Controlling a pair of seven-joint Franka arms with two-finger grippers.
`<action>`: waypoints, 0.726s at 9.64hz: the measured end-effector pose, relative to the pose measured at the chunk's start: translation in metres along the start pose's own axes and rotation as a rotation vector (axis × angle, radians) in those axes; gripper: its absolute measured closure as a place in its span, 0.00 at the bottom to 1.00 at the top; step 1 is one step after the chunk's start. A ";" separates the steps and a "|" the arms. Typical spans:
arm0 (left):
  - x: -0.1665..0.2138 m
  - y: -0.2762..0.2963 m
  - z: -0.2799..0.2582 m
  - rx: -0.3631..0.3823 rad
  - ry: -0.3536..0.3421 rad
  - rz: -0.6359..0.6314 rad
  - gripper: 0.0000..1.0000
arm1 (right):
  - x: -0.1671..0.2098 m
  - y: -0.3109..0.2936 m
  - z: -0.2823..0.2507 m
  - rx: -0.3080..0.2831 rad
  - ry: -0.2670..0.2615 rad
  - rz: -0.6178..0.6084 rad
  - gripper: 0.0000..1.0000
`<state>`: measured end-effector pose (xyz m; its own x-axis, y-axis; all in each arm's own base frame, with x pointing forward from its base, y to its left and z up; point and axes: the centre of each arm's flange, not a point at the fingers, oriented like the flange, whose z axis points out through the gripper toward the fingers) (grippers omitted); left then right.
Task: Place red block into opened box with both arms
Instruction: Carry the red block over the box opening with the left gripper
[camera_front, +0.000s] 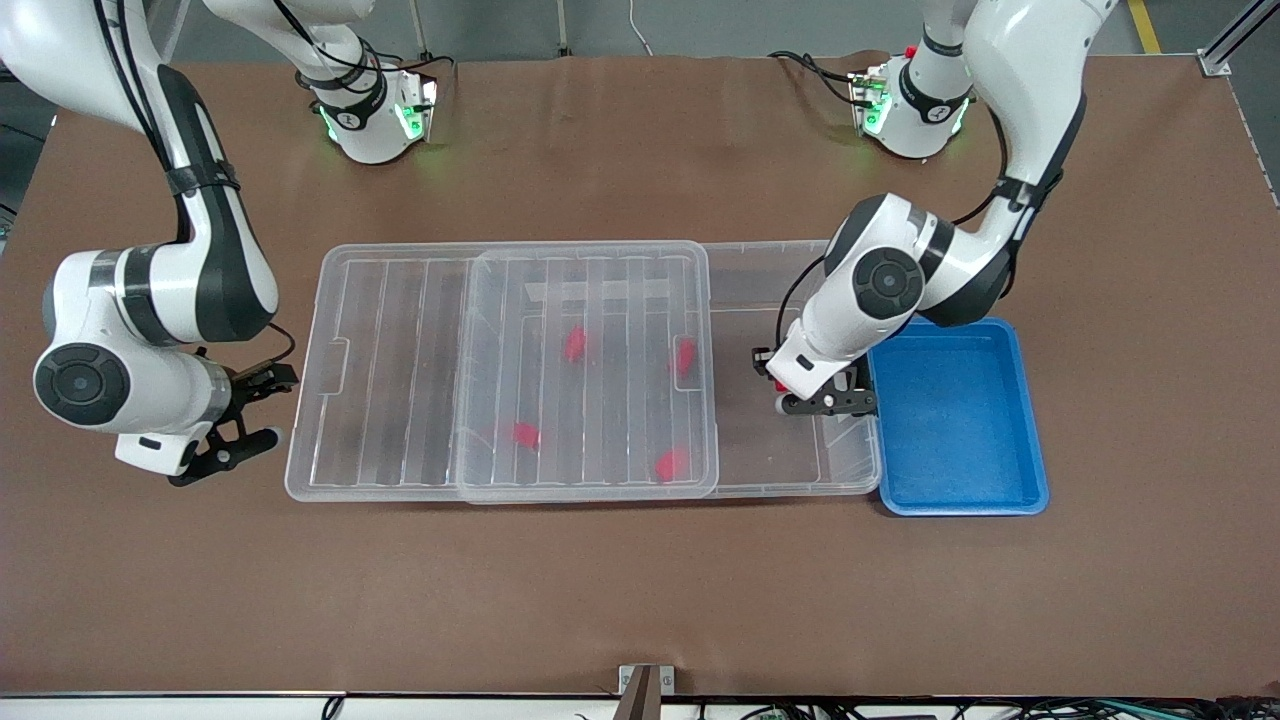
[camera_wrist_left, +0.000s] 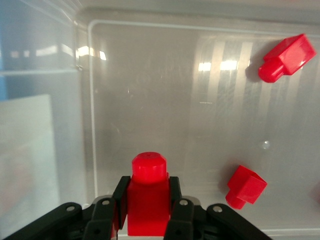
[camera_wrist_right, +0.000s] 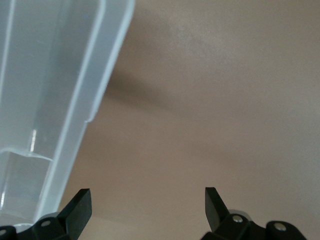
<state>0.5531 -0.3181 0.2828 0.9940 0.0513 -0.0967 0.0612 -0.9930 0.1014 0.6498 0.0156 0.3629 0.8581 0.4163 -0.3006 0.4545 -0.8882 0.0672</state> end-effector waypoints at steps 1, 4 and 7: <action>-0.002 0.003 0.016 0.001 -0.017 0.002 0.64 | 0.000 0.001 0.000 0.000 0.000 -0.002 0.00; -0.010 0.012 0.059 0.005 -0.061 0.000 0.64 | -0.007 0.004 -0.021 -0.006 0.005 0.012 0.00; -0.006 0.010 0.083 0.045 -0.042 0.016 0.63 | -0.044 0.030 -0.107 -0.006 0.098 0.204 0.00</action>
<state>0.5402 -0.3368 0.2021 0.9901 0.0315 -0.1365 0.0398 -0.9975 0.0589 0.6515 -0.0086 0.4801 0.9514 0.2450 -0.1863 0.2700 -0.9550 0.1226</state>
